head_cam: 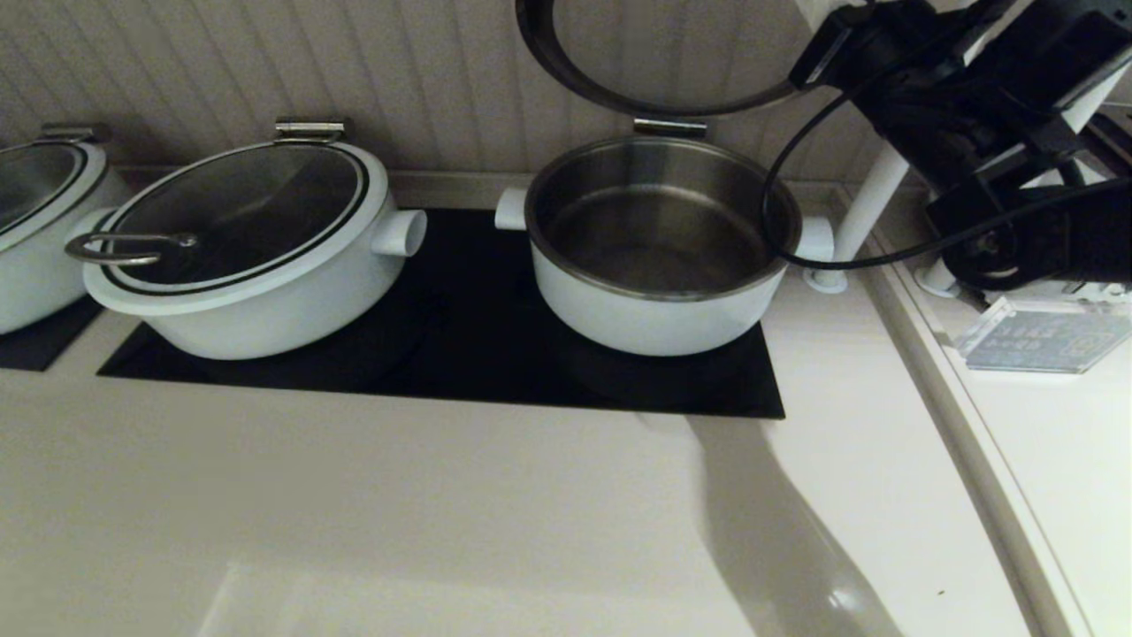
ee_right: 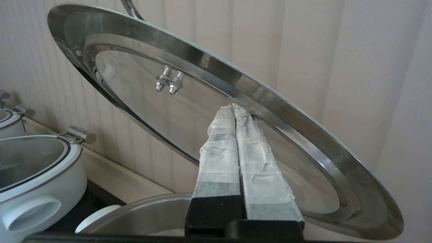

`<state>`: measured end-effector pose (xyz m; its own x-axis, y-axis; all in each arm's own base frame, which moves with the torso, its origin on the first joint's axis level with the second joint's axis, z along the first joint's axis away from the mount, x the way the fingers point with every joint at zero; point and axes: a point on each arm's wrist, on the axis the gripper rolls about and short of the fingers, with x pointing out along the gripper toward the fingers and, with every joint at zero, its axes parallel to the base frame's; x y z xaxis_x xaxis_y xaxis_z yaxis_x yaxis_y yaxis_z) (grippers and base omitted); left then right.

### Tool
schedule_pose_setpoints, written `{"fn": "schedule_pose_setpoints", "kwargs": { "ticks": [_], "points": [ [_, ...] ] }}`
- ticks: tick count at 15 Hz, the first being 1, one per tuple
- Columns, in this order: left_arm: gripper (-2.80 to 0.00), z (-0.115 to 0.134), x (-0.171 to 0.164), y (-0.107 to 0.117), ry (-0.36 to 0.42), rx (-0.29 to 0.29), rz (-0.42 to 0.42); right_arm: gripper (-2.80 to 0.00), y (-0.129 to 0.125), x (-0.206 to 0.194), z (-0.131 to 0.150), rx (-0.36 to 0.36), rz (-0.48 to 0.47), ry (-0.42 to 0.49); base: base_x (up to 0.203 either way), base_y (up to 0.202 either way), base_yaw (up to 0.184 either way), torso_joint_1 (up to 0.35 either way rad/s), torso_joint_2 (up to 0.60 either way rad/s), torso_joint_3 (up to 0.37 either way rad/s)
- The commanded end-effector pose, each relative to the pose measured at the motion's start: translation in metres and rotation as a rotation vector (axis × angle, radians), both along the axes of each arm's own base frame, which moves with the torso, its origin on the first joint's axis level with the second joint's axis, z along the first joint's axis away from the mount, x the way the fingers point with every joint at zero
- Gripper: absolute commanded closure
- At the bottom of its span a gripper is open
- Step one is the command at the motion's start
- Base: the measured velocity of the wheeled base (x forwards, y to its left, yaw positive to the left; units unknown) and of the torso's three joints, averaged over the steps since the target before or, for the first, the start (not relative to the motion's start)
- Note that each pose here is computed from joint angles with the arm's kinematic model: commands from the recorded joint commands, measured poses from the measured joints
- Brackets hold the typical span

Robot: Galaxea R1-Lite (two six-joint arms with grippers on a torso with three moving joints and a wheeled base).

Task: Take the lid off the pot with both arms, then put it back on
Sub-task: Open the pot lid completely

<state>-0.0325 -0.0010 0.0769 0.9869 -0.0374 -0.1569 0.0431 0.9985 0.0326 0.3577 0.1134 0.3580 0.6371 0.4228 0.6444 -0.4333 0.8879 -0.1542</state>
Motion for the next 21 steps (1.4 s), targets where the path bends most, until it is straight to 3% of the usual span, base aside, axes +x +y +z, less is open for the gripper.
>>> {"fn": "schedule_pose_setpoints", "kwargs": {
  "ticks": [1,11,21],
  "points": [
    [0.0,0.0,0.0,0.0,0.0,0.0,-0.001,0.0,-0.004,0.001,0.005,-0.005,0.003,-0.031,0.0,0.0,0.0,0.0,0.0,0.0],
    [0.0,0.0,0.0,0.0,-0.001,0.0,0.001,0.0,-0.007,-0.005,0.008,-0.008,0.002,-0.045,0.0,0.0,0.0,0.0,0.0,0.0],
    [0.0,0.0,0.0,0.0,0.0,0.0,-0.001,0.0,-0.011,-0.021,-0.013,-0.046,0.014,0.059,0.0,0.0,0.0,0.0,0.0,0.0]
  ]
}}
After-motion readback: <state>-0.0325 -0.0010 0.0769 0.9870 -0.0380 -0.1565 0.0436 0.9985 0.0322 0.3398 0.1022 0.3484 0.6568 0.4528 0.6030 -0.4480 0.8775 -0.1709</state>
